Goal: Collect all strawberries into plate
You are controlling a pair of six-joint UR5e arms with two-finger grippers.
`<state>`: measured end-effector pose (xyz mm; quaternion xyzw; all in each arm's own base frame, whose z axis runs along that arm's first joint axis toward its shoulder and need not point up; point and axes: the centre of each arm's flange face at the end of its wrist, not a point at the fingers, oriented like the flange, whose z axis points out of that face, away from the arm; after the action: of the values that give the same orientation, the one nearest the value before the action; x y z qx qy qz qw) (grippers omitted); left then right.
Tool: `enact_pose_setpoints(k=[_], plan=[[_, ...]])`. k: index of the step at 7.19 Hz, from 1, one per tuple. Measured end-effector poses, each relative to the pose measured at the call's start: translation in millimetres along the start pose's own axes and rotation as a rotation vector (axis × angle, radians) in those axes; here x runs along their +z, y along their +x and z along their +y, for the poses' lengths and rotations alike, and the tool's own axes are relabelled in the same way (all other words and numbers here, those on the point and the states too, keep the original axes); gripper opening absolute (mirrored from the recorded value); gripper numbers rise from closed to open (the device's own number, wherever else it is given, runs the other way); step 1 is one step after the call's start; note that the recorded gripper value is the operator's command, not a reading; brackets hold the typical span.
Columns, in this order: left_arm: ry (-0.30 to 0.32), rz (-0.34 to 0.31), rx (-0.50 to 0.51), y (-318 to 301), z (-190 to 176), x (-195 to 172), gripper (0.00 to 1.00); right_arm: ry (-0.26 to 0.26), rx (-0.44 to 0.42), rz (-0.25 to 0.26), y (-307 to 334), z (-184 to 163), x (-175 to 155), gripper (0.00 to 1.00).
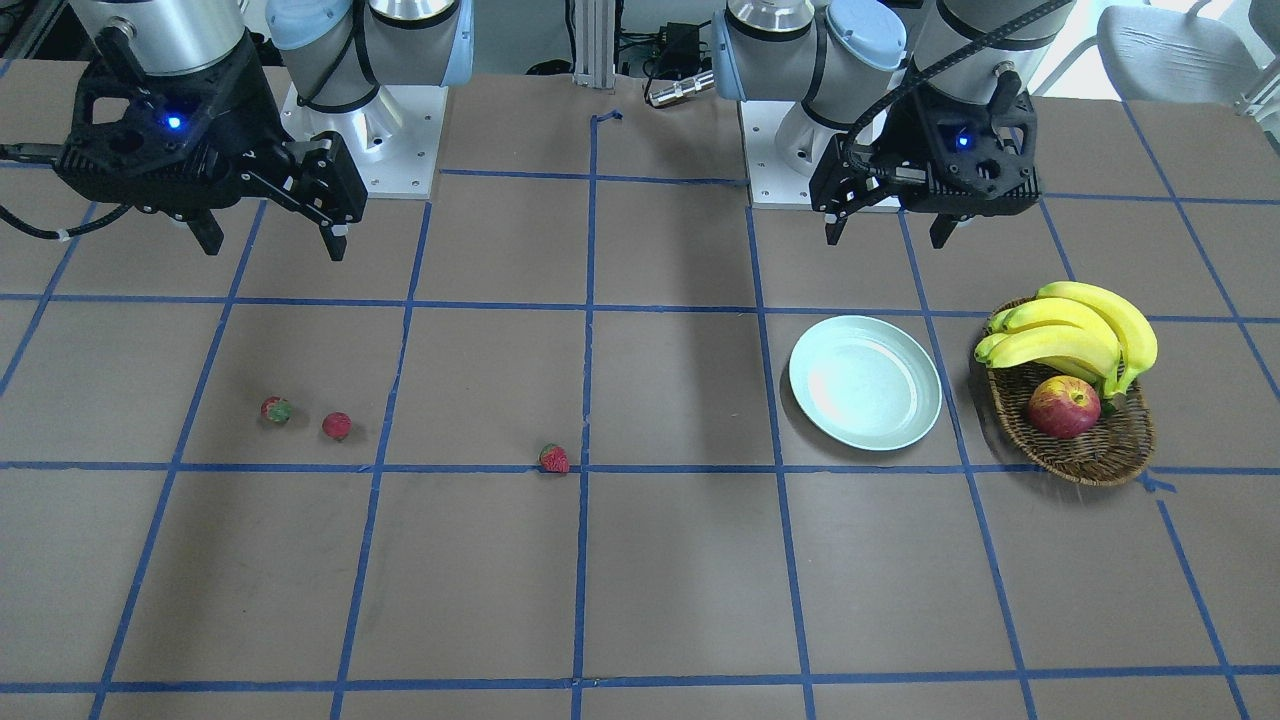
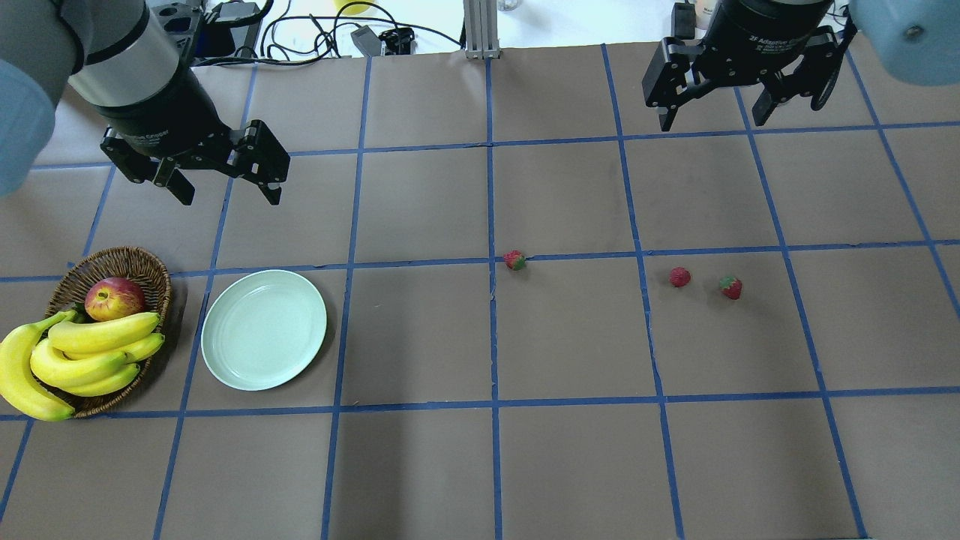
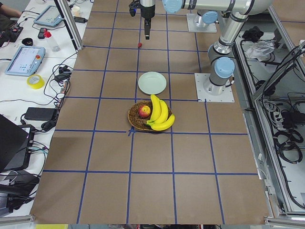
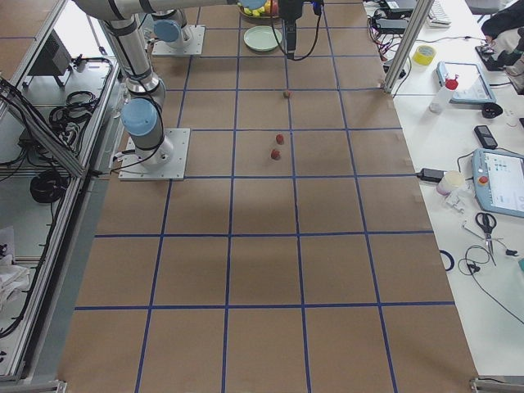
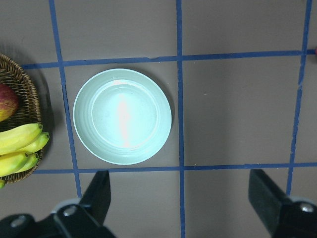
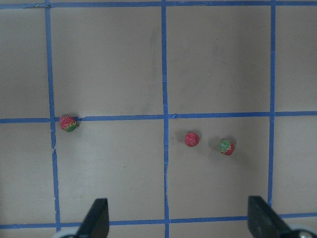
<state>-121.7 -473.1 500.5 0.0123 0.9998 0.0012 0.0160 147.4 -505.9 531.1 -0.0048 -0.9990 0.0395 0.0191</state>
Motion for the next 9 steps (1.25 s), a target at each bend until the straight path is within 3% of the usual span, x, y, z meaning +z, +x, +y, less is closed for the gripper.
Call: enact_pose_setpoints(k=[2, 4, 7, 9], plan=[[-0.004, 0.001, 0.001, 1, 1, 0, 1.00, -0.004, -0.002, -0.002, -2, -4, 5, 1.00], [-0.003, 0.002, 0.002, 1, 2, -1, 1.00, 0.014, -0.028, -0.034, -34, -25, 32, 1.00], [-0.004, 0.002, 0.003, 1, 1, 0, 1.00, 0.010, 0.008, -0.055, -134, -61, 144, 1.00], [-0.005, 0.002, 0.003, 1, 1, 0, 1.00, 0.003, 0.043, -0.049, -170, -46, 231, 1.00]])
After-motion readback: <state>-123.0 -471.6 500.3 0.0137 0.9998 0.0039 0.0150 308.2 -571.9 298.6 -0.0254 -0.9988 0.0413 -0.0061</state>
